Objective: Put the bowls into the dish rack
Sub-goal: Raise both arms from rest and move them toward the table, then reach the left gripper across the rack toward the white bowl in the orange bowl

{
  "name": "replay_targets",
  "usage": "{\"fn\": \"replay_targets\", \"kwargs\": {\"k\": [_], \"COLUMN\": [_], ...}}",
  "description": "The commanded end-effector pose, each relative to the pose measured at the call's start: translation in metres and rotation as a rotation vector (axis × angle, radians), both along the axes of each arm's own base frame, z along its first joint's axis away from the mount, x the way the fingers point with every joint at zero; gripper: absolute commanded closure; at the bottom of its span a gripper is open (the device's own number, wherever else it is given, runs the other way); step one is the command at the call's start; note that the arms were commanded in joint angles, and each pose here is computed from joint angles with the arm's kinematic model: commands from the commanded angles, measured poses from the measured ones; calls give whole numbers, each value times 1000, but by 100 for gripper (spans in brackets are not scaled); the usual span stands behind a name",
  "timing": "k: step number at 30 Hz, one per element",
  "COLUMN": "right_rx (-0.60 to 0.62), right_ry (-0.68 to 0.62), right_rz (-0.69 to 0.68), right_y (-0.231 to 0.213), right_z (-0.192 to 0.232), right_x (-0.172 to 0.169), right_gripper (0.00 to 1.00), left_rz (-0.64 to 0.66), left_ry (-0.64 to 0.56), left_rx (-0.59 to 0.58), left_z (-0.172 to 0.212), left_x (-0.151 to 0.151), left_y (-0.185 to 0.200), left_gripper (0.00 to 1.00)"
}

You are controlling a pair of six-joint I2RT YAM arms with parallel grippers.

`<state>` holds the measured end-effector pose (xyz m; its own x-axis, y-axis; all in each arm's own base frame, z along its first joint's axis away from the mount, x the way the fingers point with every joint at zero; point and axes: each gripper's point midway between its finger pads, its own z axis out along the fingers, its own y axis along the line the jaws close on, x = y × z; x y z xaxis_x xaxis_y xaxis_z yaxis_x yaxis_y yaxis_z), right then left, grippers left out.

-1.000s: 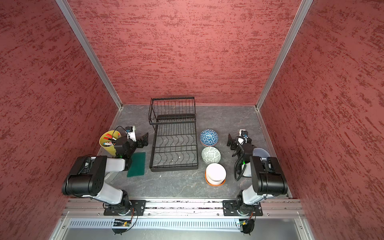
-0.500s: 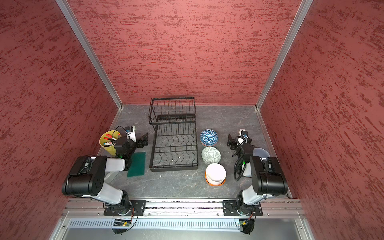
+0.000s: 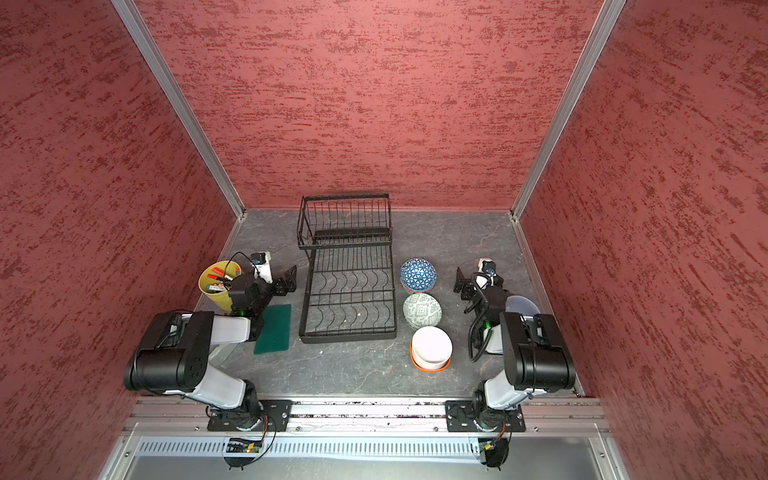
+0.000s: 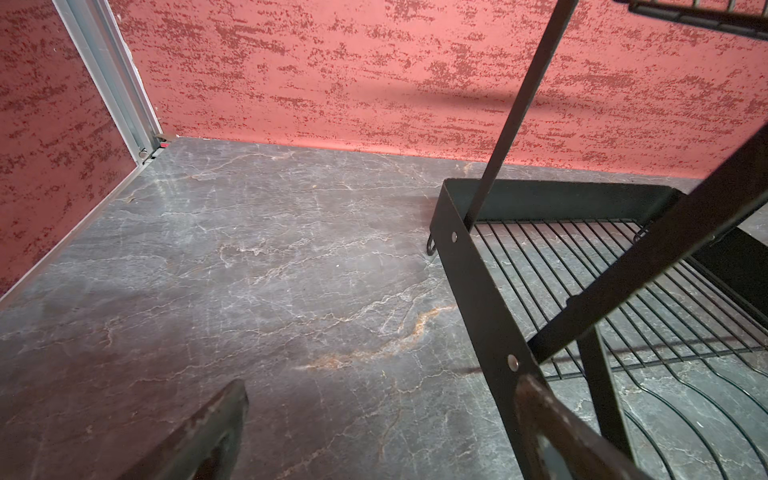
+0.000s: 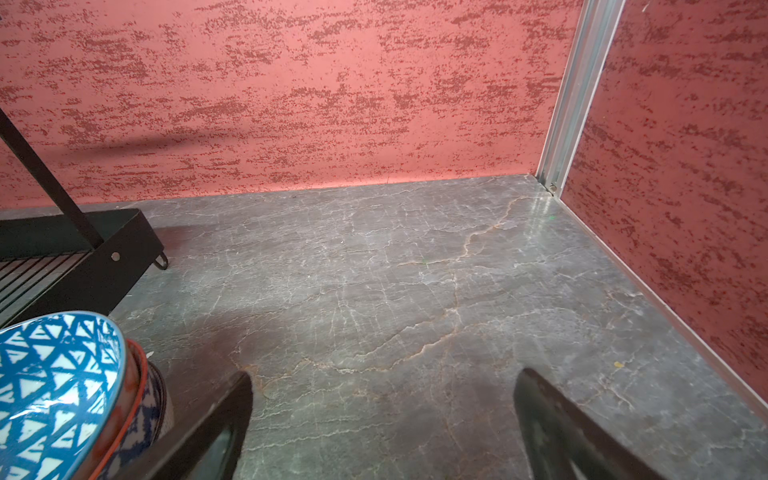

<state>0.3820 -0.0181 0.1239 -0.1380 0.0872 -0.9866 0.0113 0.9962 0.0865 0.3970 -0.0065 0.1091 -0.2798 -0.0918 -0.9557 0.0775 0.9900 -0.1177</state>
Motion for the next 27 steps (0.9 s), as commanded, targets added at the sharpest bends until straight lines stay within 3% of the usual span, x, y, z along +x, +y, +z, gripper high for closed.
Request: {"fn": "replay_targets", "kwargs": {"k": [1,9,18,22,27], "right_rx": [-15,59,273,338,384], "right_ry": [-47,71,142,198,293], "right_rz": [33,-66,-151,-156,-153], "right_y": [5,-11,-16,-12,-6], "right_z": [19,35,58,65,65], "right_x": [4,17,3,-3,-11], "right_gripper": [1,1,1,1,1], "left_rz": [-23,-11,78,64,17], "left_ry": [-27,53,147,193,229], "left_rx": [12,-14,-155,-204,-174], "left_z": [12,28,56,66,76], "left_x": [1,0,-16,-27,-46], "left_y": [-2,-1,3,-11,-40], "left_gripper": [1,1,1,1,1]}}
